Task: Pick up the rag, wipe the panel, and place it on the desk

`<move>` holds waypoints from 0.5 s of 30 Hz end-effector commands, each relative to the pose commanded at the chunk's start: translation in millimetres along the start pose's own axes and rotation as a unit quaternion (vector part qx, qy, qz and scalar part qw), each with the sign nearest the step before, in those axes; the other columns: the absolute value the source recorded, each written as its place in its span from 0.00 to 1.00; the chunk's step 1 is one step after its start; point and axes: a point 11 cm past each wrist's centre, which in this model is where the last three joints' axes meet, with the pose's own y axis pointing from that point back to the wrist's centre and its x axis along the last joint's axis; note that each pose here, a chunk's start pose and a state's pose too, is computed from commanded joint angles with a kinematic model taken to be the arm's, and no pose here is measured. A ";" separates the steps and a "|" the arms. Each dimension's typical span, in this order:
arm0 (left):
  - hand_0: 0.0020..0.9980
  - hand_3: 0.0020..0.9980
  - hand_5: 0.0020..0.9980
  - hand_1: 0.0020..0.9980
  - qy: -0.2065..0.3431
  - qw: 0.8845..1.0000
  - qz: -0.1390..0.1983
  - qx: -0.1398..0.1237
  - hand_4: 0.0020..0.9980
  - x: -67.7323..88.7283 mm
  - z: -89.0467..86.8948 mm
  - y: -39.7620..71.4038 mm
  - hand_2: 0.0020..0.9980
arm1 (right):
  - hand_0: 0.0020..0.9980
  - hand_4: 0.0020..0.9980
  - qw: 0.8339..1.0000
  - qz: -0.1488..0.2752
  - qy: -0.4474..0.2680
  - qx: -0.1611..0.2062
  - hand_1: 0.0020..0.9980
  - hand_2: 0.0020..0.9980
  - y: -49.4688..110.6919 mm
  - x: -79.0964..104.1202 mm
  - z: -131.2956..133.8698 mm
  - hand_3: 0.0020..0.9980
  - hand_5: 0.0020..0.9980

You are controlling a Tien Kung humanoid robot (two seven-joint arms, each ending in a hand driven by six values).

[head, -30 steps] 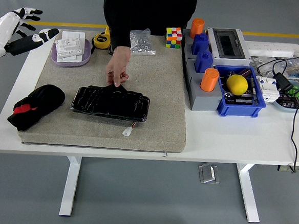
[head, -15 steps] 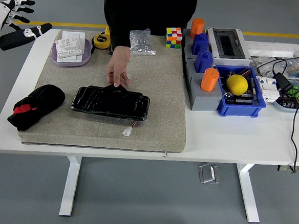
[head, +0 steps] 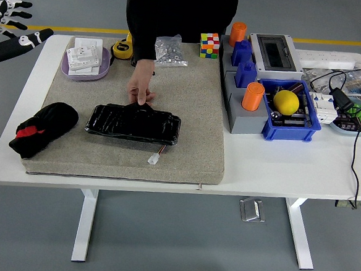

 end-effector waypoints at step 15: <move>0.42 0.81 0.73 0.63 -0.006 1.000 0.001 0.012 1.00 0.0 -11.9 2.5 0.74 | 0.79 1.00 1.000 0.001 0.006 -0.007 0.67 0.72 -0.9 -0.4 6.5 0.65 0.50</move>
